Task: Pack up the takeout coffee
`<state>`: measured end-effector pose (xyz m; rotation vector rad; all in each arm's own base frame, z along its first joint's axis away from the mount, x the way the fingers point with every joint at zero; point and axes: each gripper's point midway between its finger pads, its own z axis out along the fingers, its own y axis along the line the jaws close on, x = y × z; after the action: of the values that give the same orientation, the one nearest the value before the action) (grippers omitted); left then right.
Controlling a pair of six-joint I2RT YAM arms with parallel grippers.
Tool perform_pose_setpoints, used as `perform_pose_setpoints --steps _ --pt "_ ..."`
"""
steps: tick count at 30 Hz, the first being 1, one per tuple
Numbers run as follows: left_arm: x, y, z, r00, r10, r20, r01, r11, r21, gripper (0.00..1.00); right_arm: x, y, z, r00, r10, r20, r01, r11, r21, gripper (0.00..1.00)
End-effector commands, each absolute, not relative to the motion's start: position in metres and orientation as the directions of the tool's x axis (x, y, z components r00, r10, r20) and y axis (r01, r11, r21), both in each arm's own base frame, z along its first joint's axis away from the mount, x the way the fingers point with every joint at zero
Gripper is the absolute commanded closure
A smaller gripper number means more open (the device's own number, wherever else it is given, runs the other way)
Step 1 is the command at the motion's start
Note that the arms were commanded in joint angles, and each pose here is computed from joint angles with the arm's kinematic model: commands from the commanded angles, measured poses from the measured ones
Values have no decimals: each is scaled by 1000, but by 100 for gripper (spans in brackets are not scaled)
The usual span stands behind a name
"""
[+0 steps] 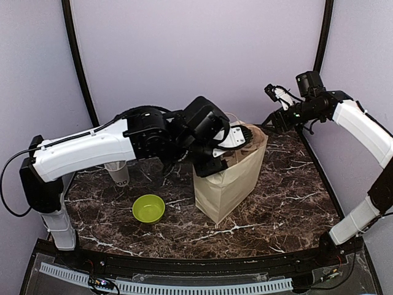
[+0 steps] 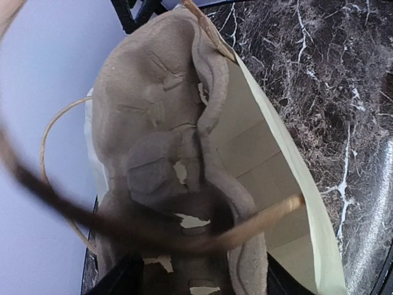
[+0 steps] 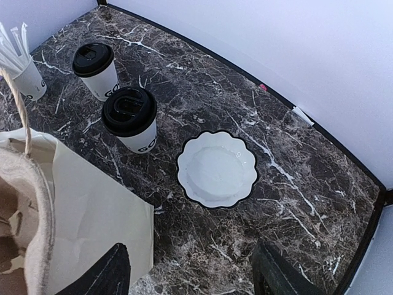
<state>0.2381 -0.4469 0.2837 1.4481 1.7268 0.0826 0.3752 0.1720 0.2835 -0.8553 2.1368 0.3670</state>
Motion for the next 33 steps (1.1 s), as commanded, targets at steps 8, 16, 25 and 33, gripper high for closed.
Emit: perform_pose_setpoints --steps 8,16,25,33 --pt "210 -405 389 134 543 -829 811 421 407 15 382 173 294 -438 -439 -784 -679 733 -31 31" --pt "229 -388 382 34 529 -848 812 481 332 23 371 181 303 -404 -435 -804 -724 689 -9 32" --pt "272 -385 365 -211 427 -879 811 578 86 14 359 190 295 -383 -457 -803 -779 627 15 32" --pt "304 -415 353 -321 359 -876 823 563 -71 12 349 192 305 -354 -451 -820 -797 603 13 32"
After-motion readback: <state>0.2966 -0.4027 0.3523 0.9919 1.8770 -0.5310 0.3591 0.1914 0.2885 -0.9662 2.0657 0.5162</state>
